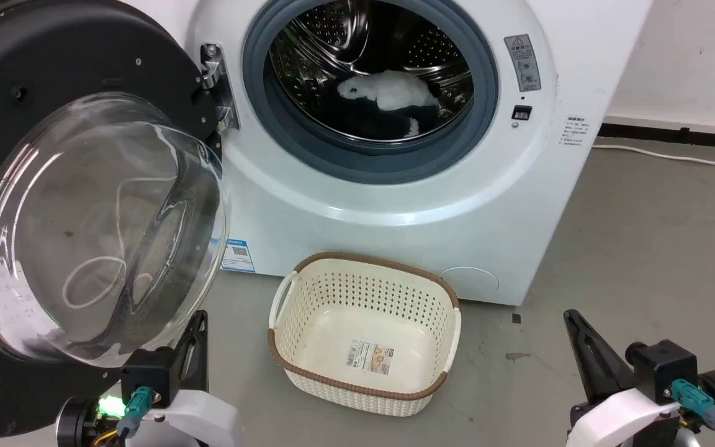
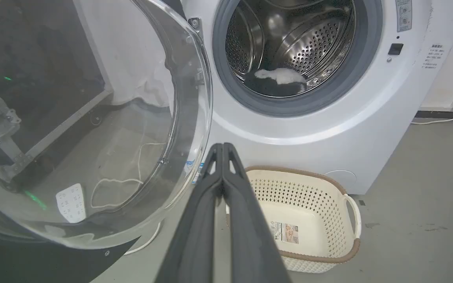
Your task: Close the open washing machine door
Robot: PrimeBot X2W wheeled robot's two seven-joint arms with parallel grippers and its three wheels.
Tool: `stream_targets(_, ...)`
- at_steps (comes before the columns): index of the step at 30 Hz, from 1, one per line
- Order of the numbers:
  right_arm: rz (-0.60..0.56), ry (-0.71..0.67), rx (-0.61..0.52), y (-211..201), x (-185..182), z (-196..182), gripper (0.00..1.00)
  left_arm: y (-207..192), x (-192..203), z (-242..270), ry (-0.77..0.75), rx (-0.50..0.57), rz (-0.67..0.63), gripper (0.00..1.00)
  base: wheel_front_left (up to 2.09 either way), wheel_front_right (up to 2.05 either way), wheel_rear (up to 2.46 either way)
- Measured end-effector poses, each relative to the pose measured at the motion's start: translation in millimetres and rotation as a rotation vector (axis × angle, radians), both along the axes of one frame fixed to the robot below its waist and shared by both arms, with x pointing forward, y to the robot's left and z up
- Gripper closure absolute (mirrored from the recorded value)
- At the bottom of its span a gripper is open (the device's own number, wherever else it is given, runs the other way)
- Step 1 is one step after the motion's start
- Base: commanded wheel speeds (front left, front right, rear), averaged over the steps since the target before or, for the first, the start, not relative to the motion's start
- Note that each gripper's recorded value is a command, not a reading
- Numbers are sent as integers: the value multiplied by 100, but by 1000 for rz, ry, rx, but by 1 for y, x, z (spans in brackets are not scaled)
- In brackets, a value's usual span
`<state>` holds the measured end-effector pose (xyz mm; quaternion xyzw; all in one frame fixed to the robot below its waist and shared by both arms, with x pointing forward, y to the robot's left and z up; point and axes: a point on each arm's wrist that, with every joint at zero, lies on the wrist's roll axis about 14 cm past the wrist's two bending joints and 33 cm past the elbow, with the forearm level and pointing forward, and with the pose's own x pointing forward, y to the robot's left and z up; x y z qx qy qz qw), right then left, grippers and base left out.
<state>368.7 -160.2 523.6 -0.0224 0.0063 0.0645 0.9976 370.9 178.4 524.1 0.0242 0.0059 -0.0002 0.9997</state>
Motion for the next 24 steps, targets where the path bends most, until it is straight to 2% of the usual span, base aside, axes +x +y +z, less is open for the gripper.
stream_targets(24,0,0,0,0,0,0,100,0,0,0,0,0,0,100,0,0,0)
